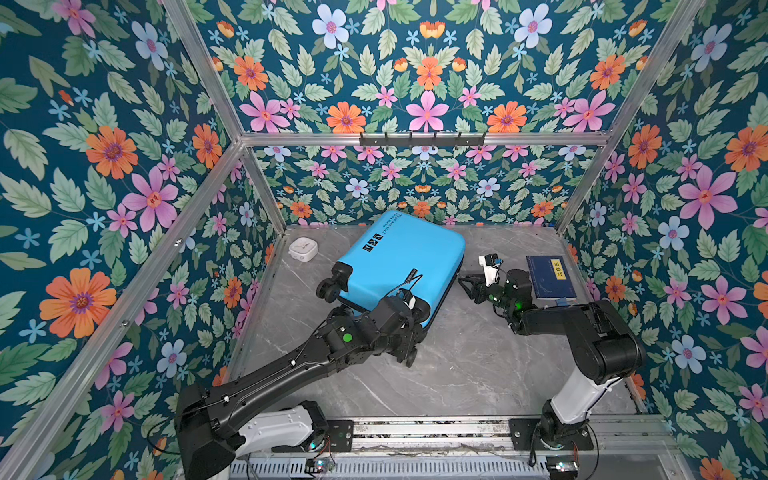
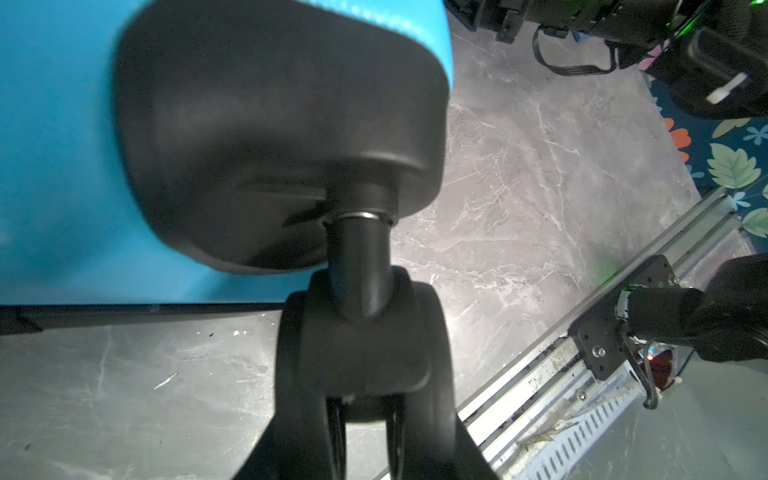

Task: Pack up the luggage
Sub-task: 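Drag the silver zipper pull along the seam with the right gripper, then pull the zipper around the far corner with the right gripper while the left holds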

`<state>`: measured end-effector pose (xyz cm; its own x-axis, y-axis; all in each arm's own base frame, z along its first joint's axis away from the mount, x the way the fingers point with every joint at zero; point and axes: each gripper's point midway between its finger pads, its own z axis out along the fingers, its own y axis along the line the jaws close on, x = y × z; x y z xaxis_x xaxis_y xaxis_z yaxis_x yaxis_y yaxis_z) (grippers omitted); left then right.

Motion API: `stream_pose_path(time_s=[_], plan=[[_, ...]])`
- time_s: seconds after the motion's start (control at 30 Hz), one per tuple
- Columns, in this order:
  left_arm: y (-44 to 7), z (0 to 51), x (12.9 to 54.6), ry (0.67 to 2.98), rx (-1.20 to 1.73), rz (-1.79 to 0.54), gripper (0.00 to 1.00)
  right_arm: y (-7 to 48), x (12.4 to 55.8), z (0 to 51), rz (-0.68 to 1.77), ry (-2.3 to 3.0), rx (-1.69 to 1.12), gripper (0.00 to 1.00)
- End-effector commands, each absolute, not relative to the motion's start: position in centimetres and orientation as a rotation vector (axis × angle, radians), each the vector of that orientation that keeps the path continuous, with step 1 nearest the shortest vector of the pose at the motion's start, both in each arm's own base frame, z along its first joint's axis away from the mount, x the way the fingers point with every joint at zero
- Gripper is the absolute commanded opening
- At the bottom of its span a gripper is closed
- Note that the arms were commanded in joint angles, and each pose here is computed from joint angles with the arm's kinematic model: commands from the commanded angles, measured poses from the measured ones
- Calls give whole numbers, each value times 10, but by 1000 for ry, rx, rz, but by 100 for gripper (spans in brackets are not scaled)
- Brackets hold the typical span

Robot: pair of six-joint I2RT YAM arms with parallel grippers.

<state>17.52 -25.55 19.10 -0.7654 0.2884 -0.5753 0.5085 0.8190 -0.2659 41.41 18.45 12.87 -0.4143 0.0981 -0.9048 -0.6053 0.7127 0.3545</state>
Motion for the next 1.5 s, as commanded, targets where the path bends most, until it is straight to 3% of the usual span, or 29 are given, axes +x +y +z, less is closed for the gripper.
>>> stream_pose_path(time_s=[0.0,0.2,0.33,0.87,1.07,1.47], plan=[[-241,194,187,2444,507,-489,0,195,403,131,877,1846,-488,47],[-224,192,184,2451,458,-470,0,199,402,131,881,1865,-541,55],[-214,192,182,2445,426,-470,0,206,401,130,922,1883,-593,67],[-208,193,182,2452,401,-502,0,232,409,125,1143,1923,-712,63],[-208,194,182,2451,396,-510,0,234,413,126,1163,1913,-702,50],[-209,195,182,2454,401,-513,0,231,416,129,1134,1913,-676,12]])
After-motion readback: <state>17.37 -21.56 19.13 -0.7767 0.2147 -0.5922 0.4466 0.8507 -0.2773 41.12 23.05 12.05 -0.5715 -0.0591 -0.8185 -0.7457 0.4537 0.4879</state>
